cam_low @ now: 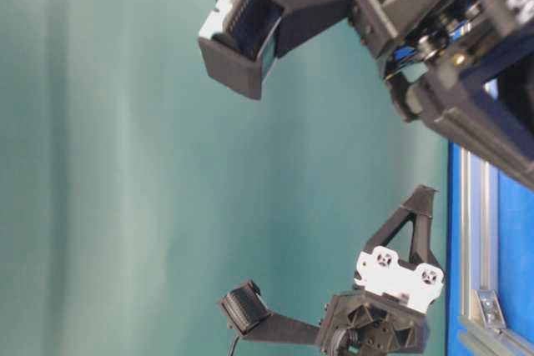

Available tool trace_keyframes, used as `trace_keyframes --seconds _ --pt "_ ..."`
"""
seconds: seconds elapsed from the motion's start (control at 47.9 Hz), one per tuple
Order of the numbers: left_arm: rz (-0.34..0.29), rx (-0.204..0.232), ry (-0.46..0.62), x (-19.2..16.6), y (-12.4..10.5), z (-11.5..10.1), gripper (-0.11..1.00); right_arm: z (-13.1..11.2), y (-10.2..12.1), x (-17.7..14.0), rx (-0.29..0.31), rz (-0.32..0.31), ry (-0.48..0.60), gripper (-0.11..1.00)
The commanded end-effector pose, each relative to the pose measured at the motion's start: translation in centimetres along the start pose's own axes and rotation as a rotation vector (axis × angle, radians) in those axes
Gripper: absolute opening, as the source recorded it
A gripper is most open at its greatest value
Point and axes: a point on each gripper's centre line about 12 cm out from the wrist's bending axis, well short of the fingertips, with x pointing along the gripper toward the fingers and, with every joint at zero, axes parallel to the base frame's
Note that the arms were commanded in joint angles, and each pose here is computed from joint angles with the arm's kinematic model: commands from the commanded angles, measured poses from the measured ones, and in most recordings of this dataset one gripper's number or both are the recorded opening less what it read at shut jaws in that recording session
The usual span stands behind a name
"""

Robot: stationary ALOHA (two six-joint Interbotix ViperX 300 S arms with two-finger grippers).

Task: Insert the wire through the string loop located on the left side.
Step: 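Move the right gripper left toward the white zip-tie loop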

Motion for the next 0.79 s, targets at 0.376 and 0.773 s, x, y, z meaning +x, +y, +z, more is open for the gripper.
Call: trace_keyframes --seconds 0.376,0.773 --pt "-0.006 0.001 -0.04 -0.1 -0.2 1.3 0.0 2.2 -0.3 0.3 0.008 -0.007 -0.061 0.0" --pt "-0.006 0.001 -0.037 -0.2 -0.2 1.2 0.0 2.4 -0.5 3.9 0.007 -0.016 -0.016 0.0"
